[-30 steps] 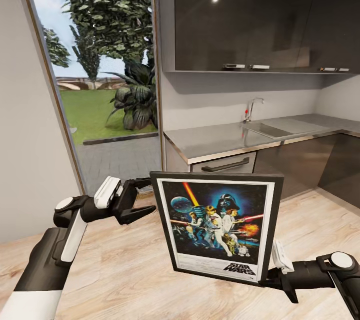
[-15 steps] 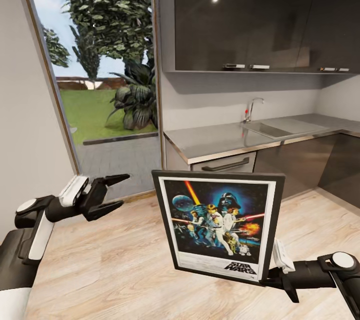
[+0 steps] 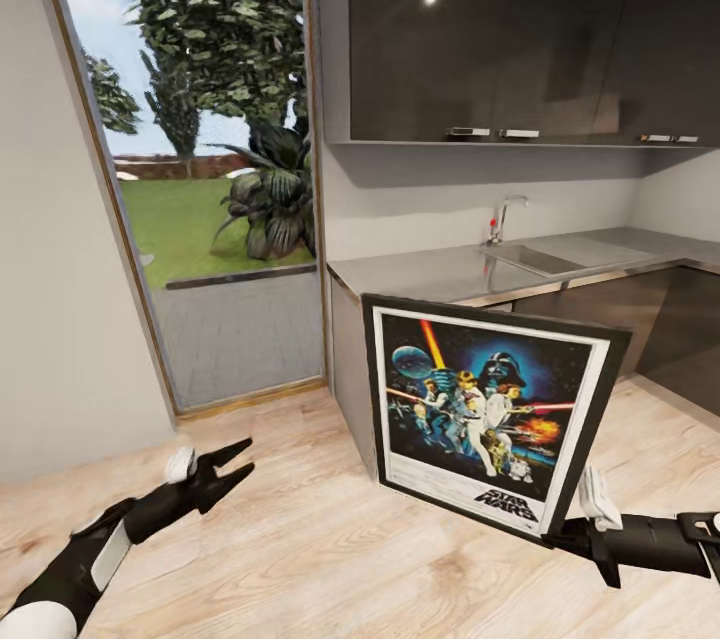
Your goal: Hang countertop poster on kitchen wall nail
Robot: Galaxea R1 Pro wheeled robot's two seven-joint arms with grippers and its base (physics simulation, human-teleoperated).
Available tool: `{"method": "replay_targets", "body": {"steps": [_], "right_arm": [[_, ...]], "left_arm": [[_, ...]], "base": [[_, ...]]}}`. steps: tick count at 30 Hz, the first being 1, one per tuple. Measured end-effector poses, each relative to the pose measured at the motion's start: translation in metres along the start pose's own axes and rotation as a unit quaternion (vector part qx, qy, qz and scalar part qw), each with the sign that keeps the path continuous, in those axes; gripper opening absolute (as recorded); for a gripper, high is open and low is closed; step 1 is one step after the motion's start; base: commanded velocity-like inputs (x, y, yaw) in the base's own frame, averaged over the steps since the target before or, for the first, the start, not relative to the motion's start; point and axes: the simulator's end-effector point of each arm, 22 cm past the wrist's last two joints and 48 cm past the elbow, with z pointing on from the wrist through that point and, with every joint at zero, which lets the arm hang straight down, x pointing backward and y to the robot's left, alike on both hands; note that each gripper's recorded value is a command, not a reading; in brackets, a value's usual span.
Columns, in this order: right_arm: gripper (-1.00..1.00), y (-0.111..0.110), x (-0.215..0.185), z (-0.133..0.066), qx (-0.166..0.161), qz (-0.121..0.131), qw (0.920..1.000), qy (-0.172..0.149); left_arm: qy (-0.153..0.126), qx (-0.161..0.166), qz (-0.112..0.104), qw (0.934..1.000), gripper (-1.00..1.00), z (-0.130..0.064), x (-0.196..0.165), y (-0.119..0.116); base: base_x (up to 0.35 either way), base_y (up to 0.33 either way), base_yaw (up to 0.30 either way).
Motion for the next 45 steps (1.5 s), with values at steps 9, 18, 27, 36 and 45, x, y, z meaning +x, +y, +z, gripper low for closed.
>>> {"method": "replay_targets", "body": {"steps": [9, 18, 27, 36, 45], "right_arm": [[-1.00, -0.003, 0.002, -0.001, 0.011, 0.015, 0.9998, -0.012], [-1.00, -0.007, -0.002, -0.006, 0.031, 0.072, 0.9963, -0.037], [-1.00, -0.006, -0.002, -0.005, 0.028, 0.079, 0.9958, -0.036], [-1.00, -0.004, -0.003, -0.003, 0.025, 0.080, 0.9959, -0.035], [-1.00, 0.006, -0.002, 0.010, 0.001, 0.070, 0.9973, -0.021]], "left_arm": [[0.000, -0.167, -0.085, 0.9823, 1.00, -0.058, 0.131, 0.036], [-0.052, -0.273, -0.126, 0.9524, 1.00, -0.119, 0.162, 0.042], [-0.050, -0.277, -0.127, 0.9511, 1.00, -0.124, 0.164, 0.043], [-0.045, -0.281, -0.129, 0.9498, 1.00, -0.131, 0.169, 0.041], [-0.044, -0.281, -0.131, 0.9496, 1.00, -0.131, 0.171, 0.040]], "base": [[0.000, 0.000, 0.000], [0.000, 0.000, 0.000], [0.000, 0.000, 0.000], [0.000, 0.000, 0.009], [0.000, 0.000, 0.168]]}}
